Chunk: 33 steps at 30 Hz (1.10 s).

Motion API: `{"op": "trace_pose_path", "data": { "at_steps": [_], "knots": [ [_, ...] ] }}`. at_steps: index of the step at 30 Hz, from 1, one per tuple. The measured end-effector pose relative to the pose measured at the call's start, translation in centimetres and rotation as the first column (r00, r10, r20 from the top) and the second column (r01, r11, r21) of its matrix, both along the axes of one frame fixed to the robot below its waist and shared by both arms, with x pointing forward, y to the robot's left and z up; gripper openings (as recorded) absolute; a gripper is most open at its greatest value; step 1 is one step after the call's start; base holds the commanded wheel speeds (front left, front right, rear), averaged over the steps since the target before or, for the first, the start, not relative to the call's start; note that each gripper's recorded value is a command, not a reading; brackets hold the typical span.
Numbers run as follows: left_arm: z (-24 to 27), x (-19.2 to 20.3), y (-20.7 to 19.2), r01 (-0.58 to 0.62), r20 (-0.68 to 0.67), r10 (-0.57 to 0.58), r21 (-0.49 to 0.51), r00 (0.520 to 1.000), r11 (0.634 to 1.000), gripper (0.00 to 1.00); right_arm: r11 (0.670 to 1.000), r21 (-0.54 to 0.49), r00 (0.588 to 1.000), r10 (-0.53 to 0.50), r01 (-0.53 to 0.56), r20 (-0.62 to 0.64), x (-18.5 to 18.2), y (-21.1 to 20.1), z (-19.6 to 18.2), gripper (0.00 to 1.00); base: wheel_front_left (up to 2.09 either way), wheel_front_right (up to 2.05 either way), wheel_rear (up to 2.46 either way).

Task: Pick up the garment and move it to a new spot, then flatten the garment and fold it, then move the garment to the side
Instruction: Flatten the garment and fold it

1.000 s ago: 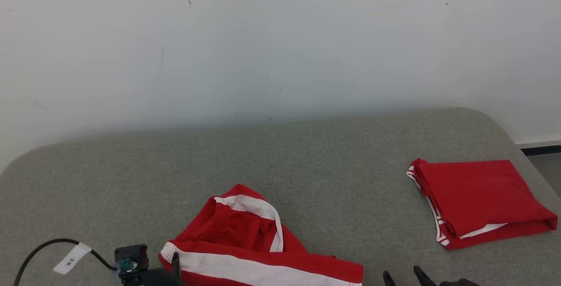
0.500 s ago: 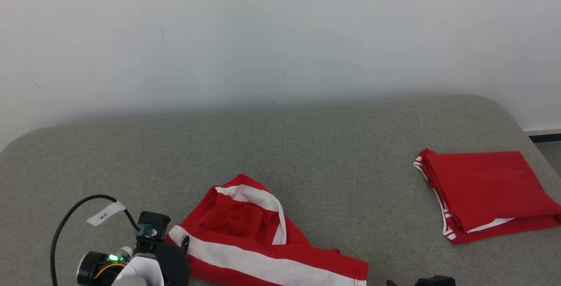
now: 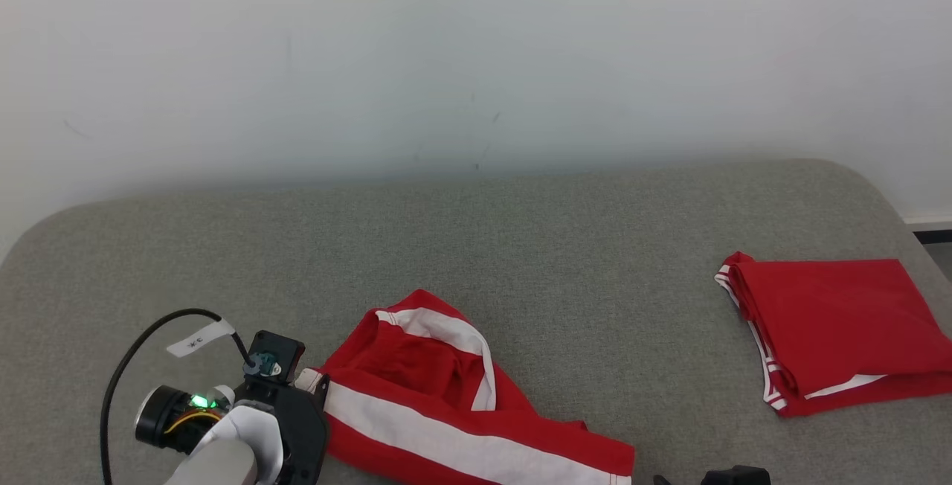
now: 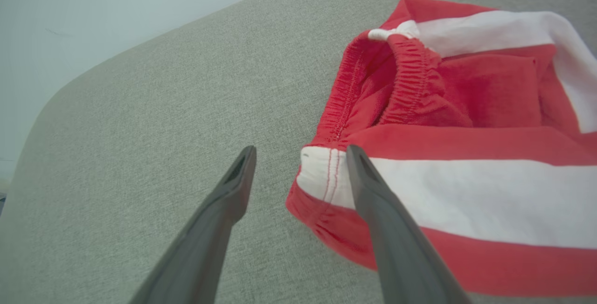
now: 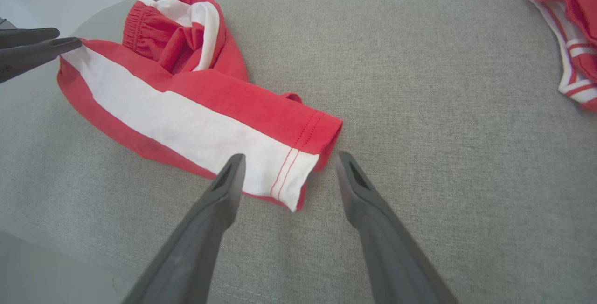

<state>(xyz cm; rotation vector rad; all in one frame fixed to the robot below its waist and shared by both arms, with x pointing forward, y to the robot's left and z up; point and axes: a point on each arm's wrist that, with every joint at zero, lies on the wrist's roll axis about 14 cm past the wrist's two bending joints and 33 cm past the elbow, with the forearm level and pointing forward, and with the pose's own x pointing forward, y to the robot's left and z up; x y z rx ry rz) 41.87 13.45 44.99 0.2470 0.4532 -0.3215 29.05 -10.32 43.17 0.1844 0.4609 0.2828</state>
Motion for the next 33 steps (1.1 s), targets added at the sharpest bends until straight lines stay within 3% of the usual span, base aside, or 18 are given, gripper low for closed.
{"op": "trace_pose_path", "data": {
  "at_steps": [10,11,12,14,15,33],
  "knots": [
    [-0.2,-0.6,-0.2,0.049,-0.053,-0.048,0.026,0.997,0.998,1.00,1.000,0.000,1.000,0.010,-0.010,0.000,0.0,0.3,0.0,1.00,0.00,0.00,0.00],
    [-0.2,-0.6,-0.3,0.052,-0.055,-0.051,0.027,0.997,0.998,0.95,1.000,0.000,1.000,0.010,-0.010,-0.001,0.0,0.3,0.0,1.00,0.00,0.00,0.00],
    [-0.3,-0.6,-0.4,0.054,-0.058,-0.053,0.028,0.997,0.998,0.85,1.000,0.000,1.000,0.010,-0.010,-0.002,0.0,0.3,-0.1,1.00,0.00,0.00,0.00],
    [-0.4,-0.6,-0.5,0.058,-0.061,-0.056,0.029,0.997,0.998,0.40,1.000,0.000,1.000,0.010,-0.010,-0.005,-0.1,0.3,-0.1,1.00,0.00,0.00,0.00],
    [-0.4,-0.6,-0.5,0.059,-0.063,-0.057,0.030,0.996,0.998,0.00,1.000,0.000,1.000,0.010,-0.010,-0.007,-0.1,0.3,-0.2,1.00,0.00,0.00,0.00],
    [-0.8,-1.7,-1.5,0.012,-0.043,-0.013,-0.027,0.999,1.000,0.00,0.999,-0.010,0.994,0.049,-0.051,-0.101,-0.2,1.0,-2.5,1.00,0.00,0.00,0.00]
  ]
}}
